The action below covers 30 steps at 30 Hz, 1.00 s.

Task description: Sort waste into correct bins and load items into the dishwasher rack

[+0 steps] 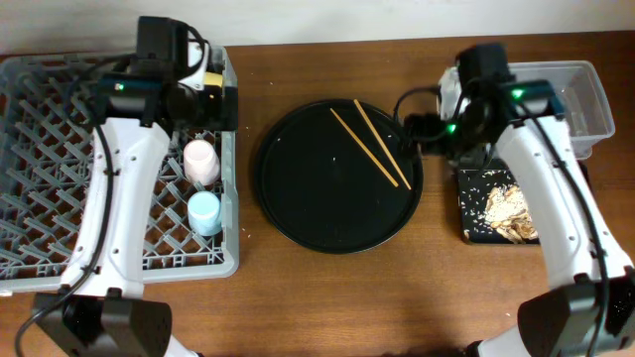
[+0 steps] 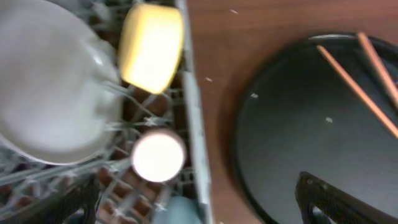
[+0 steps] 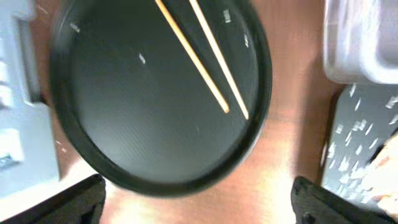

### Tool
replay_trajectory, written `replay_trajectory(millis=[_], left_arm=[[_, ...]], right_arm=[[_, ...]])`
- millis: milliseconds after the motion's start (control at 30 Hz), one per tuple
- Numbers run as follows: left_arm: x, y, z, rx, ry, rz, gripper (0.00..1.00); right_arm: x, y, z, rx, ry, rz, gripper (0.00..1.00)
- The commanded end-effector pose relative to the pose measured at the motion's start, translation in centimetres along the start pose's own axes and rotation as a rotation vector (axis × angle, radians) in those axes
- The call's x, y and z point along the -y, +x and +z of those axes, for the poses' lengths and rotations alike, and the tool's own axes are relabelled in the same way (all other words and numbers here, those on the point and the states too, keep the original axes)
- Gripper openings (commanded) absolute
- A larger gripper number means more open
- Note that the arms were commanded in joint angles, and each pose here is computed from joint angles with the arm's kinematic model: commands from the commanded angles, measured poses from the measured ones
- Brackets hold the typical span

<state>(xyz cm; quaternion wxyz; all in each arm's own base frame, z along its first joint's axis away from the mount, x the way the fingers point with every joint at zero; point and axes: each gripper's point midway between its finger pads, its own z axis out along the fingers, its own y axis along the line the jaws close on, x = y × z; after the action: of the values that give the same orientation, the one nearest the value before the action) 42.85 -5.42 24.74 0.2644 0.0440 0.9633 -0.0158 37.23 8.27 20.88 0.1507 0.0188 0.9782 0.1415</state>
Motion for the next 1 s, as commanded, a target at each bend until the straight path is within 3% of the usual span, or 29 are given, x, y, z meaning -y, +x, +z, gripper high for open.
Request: replay_trajectory(millis=[0, 233, 333, 467, 700, 967], left_arm=[[2.4, 0.2, 0.1, -0.011, 0.069, -0.058, 0.99], [2.7, 0.5, 1.3, -0.041, 0.069, -0.073, 0.99], [2.2, 0.5, 2.4, -0.051, 0.045, -0.077, 0.99], [1.1, 0.6, 4.5, -0.084, 0.033, -0.102, 0.99], [0.9, 0.8, 4.7, -0.092, 0.03, -0.105, 0.99], [0.9, 0.8, 4.7, -0.092, 0.03, -0.105, 0.99]], right_arm=[[-1.8, -3.3, -3.9, 0.133, -0.035, -0.062, 0.89], [-2.6, -6.1, -4.6, 0.201, 0.02, -0.103, 0.84], [-3.6, -6.4, -1.9, 0.164, 0.071, -0.204, 0.82], [-2.8, -7.0, 3.4, 0.113, 0.32, -0.322, 0.79], [-2.1, -6.6, 12.2, -0.013, 0.352, -0.371, 0.51], [-1.0, -5.6, 18.5, -0.098, 0.347, -0.37, 0.46]])
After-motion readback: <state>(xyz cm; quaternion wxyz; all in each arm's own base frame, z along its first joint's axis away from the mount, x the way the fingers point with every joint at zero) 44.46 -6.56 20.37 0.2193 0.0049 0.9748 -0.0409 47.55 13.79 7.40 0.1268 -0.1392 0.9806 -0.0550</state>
